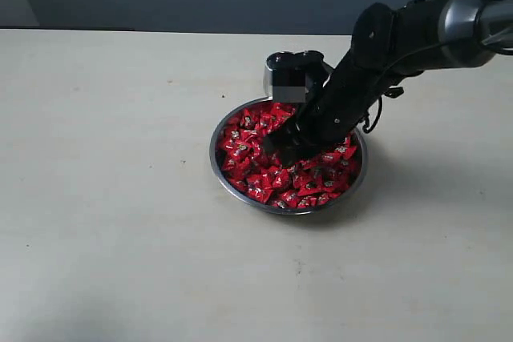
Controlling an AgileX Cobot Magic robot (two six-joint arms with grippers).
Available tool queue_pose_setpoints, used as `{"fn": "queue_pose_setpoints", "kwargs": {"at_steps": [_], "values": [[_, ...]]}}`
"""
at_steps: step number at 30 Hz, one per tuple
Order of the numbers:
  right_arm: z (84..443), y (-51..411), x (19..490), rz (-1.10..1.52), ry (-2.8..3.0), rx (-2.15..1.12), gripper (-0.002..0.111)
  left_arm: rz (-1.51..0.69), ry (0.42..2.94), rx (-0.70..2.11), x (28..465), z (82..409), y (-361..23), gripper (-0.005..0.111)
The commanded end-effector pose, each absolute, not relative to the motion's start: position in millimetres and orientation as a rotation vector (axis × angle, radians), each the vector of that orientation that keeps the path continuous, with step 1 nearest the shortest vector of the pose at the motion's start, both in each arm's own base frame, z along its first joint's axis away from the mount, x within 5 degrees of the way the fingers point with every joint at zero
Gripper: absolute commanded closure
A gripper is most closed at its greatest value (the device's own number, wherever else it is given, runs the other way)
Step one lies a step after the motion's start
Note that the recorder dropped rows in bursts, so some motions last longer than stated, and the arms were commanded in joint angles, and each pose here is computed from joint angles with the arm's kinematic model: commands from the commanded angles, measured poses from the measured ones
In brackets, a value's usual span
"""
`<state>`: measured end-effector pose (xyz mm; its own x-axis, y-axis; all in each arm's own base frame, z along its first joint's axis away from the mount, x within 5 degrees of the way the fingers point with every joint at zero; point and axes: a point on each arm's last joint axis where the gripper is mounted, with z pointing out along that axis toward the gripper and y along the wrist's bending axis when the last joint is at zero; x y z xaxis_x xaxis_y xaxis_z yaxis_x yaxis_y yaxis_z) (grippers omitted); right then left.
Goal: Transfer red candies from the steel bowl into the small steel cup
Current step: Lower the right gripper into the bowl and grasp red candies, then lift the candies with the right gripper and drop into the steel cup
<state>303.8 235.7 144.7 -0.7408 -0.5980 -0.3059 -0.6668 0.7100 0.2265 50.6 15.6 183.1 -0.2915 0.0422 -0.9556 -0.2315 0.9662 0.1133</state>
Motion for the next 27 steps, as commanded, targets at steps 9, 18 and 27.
{"fn": "queue_pose_setpoints", "kwargs": {"at_steps": [9,18,27], "values": [[121,236,303,0.48,2.777,-1.002,0.109,0.261,1.845,-0.143,51,182,15,0.106],[164,234,298,0.509,2.687,-1.009,0.108,0.261,1.845,-0.143,51,182,15,0.106],[220,229,333,0.43,2.446,-0.936,0.108,0.261,1.845,-0.143,51,182,15,0.106]]}}
